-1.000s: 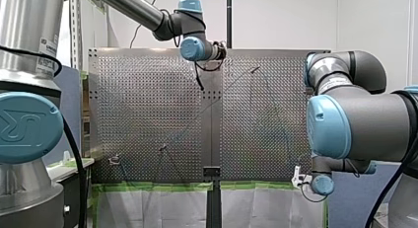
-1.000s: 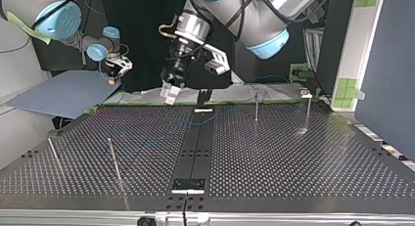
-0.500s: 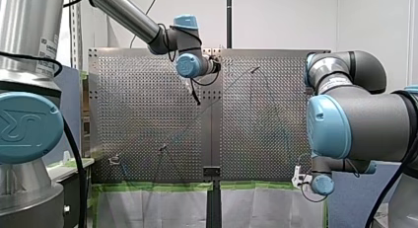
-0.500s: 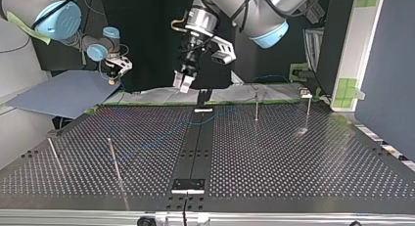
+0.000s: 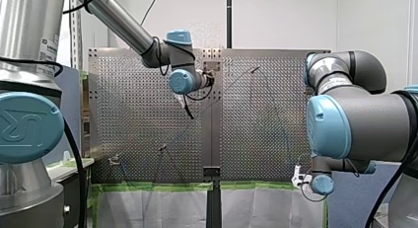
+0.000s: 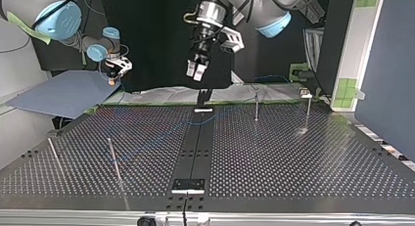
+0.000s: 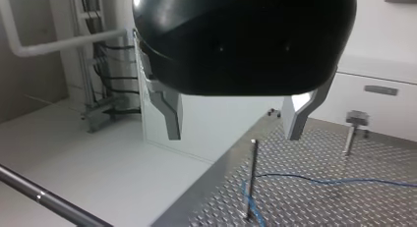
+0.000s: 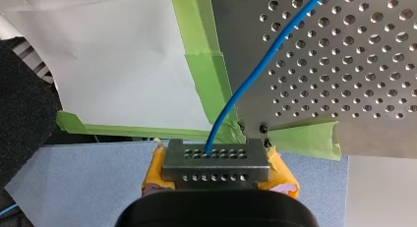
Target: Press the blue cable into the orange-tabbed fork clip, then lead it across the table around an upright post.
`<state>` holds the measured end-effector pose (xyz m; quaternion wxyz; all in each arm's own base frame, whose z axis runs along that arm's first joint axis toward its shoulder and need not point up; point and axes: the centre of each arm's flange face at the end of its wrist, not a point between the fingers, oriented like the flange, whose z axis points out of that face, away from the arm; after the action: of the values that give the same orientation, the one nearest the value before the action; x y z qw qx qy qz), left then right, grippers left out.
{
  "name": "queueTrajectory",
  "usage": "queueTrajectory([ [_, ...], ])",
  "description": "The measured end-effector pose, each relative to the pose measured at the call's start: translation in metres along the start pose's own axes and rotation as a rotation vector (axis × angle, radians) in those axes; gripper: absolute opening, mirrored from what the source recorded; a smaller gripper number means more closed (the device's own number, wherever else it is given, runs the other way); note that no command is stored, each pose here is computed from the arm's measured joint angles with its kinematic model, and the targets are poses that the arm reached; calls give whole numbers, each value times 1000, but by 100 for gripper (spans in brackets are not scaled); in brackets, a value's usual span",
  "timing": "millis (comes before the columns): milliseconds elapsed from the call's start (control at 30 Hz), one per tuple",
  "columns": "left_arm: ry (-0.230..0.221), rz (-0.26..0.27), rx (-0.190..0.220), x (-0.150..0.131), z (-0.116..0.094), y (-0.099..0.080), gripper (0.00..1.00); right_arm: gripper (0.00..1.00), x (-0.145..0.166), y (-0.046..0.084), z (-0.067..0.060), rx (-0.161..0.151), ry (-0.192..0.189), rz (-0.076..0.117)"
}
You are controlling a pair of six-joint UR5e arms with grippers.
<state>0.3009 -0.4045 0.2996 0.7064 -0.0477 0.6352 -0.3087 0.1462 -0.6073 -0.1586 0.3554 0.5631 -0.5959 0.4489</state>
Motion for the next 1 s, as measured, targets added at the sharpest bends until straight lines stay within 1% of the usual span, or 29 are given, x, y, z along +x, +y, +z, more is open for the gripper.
queueTrajectory([
  [133, 23, 11, -12, 10, -11, 10, 100, 0, 1, 0, 1, 1, 0, 0],
  [267, 42, 27, -39, 19, -24, 23, 100, 0, 1, -1, 1, 7, -2, 0],
  [367, 43, 28, -56, 24, -31, 32, 100, 0, 1, -1, 1, 11, -3, 0],
  [500, 41, 16, -66, 30, -38, 44, 100, 0, 1, -2, 1, 14, -4, 0],
  [700, 36, 24, -81, 38, -52, 63, 100, 0, 0, -4, 0, 17, -4, -1],
  [833, 42, 54, -99, 48, -62, 78, 100, 0, 0, -5, 0, 19, -5, -2],
  [900, 51, 75, -108, 54, -67, 85, 100, 0, 0, -5, 0, 20, -5, -2],
  [1000, 74, 102, -108, 66, -75, 94, 100, 0, 0, -6, 0, 22, -5, -2],
])
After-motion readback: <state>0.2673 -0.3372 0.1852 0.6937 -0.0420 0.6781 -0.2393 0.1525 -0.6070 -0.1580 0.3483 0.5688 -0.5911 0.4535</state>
